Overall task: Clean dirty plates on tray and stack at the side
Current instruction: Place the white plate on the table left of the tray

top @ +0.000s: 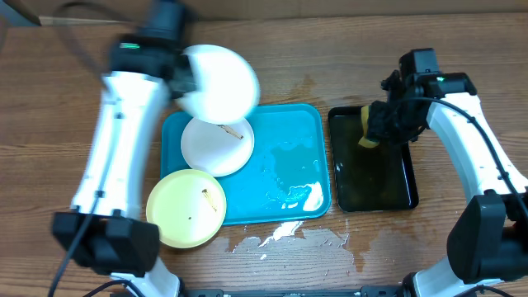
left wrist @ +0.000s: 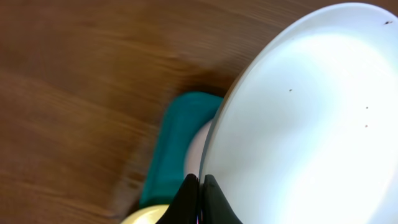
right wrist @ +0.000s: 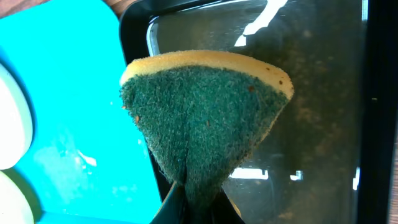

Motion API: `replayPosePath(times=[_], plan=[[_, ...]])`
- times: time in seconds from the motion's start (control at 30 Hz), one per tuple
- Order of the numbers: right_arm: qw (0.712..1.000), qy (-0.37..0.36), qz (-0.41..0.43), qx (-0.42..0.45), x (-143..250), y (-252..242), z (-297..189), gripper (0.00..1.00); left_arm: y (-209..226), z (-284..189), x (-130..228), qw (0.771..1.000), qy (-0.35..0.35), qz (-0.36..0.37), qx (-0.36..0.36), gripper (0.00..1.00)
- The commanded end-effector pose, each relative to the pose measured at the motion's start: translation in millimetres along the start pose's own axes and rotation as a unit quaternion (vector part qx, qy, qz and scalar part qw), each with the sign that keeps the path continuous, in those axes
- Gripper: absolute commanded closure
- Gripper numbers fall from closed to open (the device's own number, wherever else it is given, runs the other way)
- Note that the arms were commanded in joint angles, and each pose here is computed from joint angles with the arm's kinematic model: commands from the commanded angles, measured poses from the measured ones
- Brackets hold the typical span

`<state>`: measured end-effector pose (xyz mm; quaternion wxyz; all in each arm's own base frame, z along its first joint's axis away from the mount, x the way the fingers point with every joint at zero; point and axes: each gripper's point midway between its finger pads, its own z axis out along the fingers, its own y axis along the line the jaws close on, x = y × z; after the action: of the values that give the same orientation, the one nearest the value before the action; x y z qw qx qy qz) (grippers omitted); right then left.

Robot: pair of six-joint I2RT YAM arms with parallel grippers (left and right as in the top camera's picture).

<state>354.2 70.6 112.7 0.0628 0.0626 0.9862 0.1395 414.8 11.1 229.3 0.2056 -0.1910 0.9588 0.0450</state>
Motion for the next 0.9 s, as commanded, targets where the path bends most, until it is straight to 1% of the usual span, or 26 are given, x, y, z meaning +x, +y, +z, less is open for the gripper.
replayPosePath(times=[0.0,0.1,0.17,0.3,0.4,0.53,0.67,0.77,0.8,0.83,0.87], plan=[[1.000,-0.011,-0.012,-0.003,0,8,-4,0.96,66,19,-14,0.996,0.025,-0.082,0.010,0.96],[1.000,-0.012,-0.017,-0.004,0,11,-4,0.96,128,39,-15,0.986,0.032,-0.161,-0.023,0.96],[1.000,-0.012,-0.017,-0.004,0,11,-4,0.96,162,52,-11,0.979,0.036,-0.198,-0.039,0.96],[1.000,-0.012,-0.017,-0.004,0,11,-4,0.96,208,79,8,0.965,0.051,-0.249,-0.059,0.96],[1.000,-0.013,-0.017,-0.005,0,11,-4,0.96,224,101,28,0.959,0.065,-0.269,-0.065,0.96],[1.000,-0.013,-0.017,-0.005,-1,11,-4,0.96,232,130,47,0.956,0.066,-0.277,-0.071,0.96],[1.000,-0.013,-0.017,-0.005,0,11,-4,0.96,232,147,51,0.957,0.051,-0.278,-0.069,0.96],[1.000,-0.011,-0.017,-0.004,0,11,-4,0.96,232,150,48,0.957,0.042,-0.277,-0.068,0.96],[1.000,-0.010,-0.017,-0.004,1,11,-4,0.96,233,150,47,0.958,0.039,-0.275,-0.067,0.94],[1.000,-0.009,-0.016,-0.004,2,11,-4,0.96,233,150,46,0.959,0.037,-0.273,-0.067,0.87],[1.000,-0.006,-0.016,-0.003,3,10,-3,0.96,233,150,45,0.961,0.037,-0.267,-0.067,0.74]])
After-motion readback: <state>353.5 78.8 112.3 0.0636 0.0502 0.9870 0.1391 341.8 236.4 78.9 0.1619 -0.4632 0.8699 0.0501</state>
